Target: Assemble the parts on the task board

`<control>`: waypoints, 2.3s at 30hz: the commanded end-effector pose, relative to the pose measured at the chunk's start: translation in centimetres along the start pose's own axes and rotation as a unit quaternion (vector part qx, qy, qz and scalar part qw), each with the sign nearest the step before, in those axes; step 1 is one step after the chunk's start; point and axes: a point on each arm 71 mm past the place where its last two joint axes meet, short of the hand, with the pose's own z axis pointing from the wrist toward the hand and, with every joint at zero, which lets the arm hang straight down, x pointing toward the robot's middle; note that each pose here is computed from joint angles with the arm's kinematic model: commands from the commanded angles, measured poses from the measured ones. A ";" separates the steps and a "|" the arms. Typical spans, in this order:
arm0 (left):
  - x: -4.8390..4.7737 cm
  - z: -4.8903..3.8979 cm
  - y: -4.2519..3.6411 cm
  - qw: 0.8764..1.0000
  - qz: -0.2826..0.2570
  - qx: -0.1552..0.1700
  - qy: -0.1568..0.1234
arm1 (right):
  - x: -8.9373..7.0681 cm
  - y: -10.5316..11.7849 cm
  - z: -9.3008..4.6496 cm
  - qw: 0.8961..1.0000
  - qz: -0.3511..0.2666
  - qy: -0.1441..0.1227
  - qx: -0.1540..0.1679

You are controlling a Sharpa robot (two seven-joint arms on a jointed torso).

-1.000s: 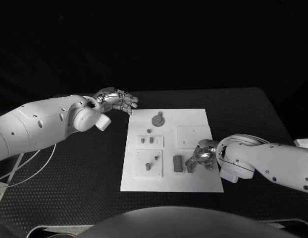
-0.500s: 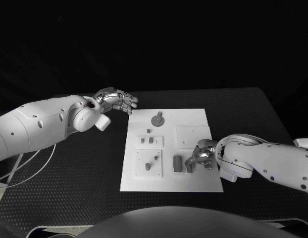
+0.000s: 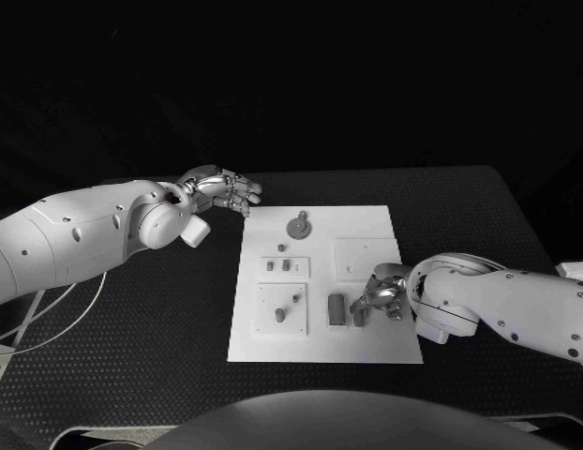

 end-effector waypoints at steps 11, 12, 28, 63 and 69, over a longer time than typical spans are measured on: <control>0.18 0.06 -0.18 1.000 0.000 0.005 0.006 | 0.4 0.2 0.2 1.000 0.000 0.000 -0.010; 0.18 0.06 -0.18 1.000 0.000 0.005 0.005 | 0.4 0.2 0.2 1.000 0.000 0.000 -0.010; 0.17 0.05 -0.16 1.000 0.000 0.004 0.005 | 0.9 0.2 0.4 1.000 0.018 0.001 -0.009; 0.13 0.04 -0.13 1.000 0.000 0.003 0.005 | 1.1 0.3 0.3 0.999 0.041 -0.005 -0.013; 0.11 0.05 -0.13 1.000 0.001 0.003 0.005 | 1.1 0.2 0.3 0.999 0.042 -0.005 -0.012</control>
